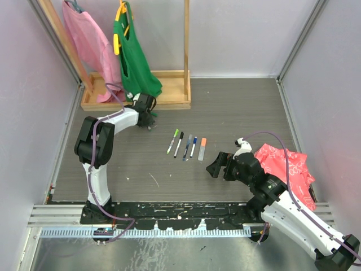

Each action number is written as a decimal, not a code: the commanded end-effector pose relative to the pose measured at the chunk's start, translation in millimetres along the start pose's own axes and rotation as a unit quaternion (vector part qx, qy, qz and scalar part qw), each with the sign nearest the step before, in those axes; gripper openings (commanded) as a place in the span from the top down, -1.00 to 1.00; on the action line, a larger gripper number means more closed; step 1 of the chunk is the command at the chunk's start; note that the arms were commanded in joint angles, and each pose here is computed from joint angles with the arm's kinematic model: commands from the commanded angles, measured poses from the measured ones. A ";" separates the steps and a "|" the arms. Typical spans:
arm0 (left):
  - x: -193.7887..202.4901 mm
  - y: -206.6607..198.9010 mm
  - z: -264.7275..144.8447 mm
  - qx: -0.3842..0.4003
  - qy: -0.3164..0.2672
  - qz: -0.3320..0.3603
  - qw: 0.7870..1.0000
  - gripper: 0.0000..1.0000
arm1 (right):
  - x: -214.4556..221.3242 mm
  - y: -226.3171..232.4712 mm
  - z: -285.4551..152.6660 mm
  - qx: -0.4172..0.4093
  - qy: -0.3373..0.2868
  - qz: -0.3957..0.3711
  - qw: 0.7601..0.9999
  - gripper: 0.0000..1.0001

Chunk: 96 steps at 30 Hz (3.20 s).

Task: Insert the pens into the pen caps
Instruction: Pick up the pen from the center of the board.

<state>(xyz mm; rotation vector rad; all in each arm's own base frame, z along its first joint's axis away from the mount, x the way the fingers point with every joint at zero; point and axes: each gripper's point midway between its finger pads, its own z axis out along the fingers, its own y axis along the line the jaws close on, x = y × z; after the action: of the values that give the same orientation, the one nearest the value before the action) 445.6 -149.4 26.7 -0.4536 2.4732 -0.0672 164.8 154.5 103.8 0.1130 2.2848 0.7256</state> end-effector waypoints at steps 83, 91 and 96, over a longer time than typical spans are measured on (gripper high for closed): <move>186.9 -152.6 -350.7 0.481 -0.067 0.180 0.855 1.00 | -54.4 127.6 -8.0 -0.270 -0.034 0.123 0.954 0.52; 185.0 -144.0 -345.0 0.465 -0.068 0.172 0.866 0.61 | -57.0 120.0 -7.0 -0.248 -0.046 0.110 0.961 1.00; 181.0 -132.2 -340.3 0.449 -0.076 0.170 0.874 0.31 | -59.9 117.2 -8.3 -0.238 -0.054 0.101 0.965 1.00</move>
<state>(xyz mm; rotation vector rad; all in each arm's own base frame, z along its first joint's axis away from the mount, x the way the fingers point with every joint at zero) 144.9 -359.6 192.7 0.4311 2.1031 -0.9201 182.5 235.3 187.9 0.1816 2.0216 1.3463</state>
